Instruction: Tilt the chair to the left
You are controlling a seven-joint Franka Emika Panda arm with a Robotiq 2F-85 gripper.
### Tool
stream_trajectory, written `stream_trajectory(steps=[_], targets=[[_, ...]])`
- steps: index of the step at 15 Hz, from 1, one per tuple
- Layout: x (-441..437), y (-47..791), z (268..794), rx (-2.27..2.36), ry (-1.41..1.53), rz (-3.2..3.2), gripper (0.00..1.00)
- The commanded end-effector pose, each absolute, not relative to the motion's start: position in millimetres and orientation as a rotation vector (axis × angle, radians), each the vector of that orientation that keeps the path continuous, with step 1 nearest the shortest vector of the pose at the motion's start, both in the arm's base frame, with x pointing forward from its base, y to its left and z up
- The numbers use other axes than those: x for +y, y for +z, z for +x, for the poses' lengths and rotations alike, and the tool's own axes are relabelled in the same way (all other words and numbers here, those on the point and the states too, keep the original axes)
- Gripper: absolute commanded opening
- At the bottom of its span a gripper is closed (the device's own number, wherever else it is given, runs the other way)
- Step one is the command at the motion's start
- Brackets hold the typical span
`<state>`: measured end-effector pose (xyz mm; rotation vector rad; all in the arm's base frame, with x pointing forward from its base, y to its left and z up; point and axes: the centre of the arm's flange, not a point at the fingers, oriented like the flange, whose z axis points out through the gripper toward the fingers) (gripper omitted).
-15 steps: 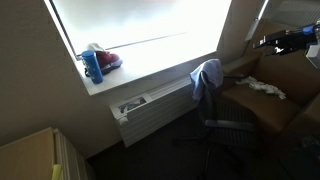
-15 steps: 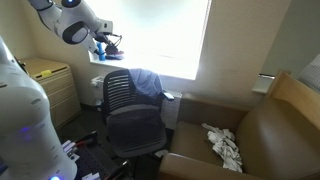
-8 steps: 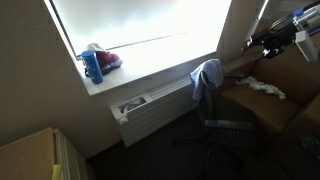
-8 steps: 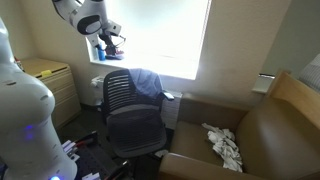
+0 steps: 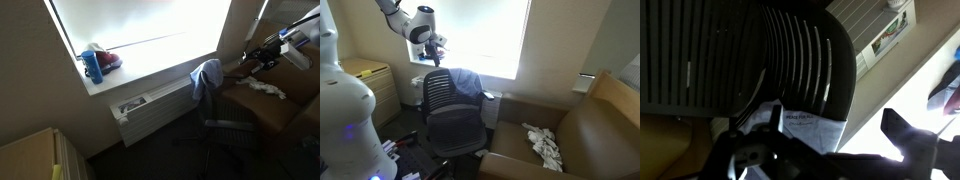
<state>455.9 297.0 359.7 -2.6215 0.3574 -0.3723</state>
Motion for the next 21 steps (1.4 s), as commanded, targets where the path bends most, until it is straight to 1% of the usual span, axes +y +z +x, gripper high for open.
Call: stream_trajectory(steps=[1, 5, 11, 12, 15, 17, 21], targets=[[334.2, 340.9, 470.2, 0.319, -0.293, -2.73, 1.0], [383.7, 312.3, 479.0, 0.192, -0.306, -2.848, 1.0], [449.6, 293.4, 513.4, 0.132, -0.509, -2.793, 1.0], [423.2, 304.0, 488.5, 0.126, -0.446, -2.807, 1.0], [438.5, 296.9, 502.4, 0.118, -0.487, -2.802, 1.0], [423.6, 287.4, 499.9, 0.139, -0.484, -2.827, 1.0], [420.9, 240.7, 534.3, 0.197, -0.493, -2.878, 1.0]])
